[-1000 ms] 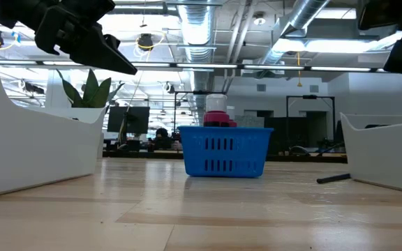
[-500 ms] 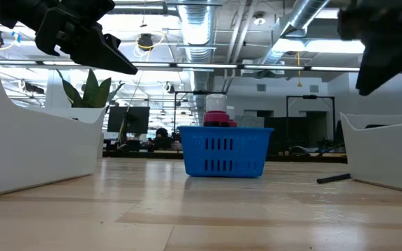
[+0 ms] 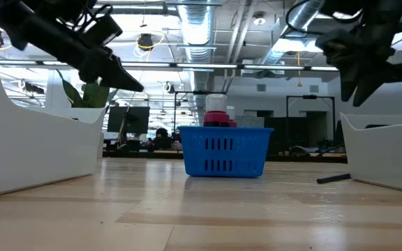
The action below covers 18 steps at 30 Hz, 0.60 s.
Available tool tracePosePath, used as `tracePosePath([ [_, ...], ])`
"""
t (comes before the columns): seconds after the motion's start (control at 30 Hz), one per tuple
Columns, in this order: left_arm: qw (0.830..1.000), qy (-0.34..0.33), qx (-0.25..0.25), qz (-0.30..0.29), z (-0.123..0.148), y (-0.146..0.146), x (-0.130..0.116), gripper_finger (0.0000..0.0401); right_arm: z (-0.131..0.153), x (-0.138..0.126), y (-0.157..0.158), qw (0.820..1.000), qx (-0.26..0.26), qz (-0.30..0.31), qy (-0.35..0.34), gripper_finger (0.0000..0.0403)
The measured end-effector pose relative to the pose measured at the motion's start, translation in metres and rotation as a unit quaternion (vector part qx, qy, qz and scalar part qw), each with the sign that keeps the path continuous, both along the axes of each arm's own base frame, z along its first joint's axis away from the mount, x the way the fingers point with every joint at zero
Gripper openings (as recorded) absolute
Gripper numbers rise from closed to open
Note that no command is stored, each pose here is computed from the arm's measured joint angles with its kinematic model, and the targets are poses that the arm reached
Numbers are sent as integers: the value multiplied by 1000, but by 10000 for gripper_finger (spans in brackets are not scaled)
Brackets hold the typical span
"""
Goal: Pick & Place Paint Supplies
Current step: Put the eyeshadow brush into the white bin
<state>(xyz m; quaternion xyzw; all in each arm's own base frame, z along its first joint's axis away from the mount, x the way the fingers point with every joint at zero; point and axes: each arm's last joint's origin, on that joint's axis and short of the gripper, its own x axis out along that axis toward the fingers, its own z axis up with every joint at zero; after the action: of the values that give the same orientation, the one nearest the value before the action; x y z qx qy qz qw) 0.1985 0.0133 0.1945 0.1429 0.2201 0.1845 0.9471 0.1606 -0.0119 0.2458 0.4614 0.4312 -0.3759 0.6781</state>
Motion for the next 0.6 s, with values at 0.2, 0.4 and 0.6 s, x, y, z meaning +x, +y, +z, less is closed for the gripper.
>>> tracePosePath([
  [0.2,996,-57,57,34,13,27,1,76,-11,9,-13,999,32,16,34,112],
  [0.4,965,-136,212,74,44,50,-3,76,-23,16,-14,994,65,35,81,112],
  [0.6,933,-235,249,115,65,76,-17,76,-33,23,-22,988,113,44,98,112],
])
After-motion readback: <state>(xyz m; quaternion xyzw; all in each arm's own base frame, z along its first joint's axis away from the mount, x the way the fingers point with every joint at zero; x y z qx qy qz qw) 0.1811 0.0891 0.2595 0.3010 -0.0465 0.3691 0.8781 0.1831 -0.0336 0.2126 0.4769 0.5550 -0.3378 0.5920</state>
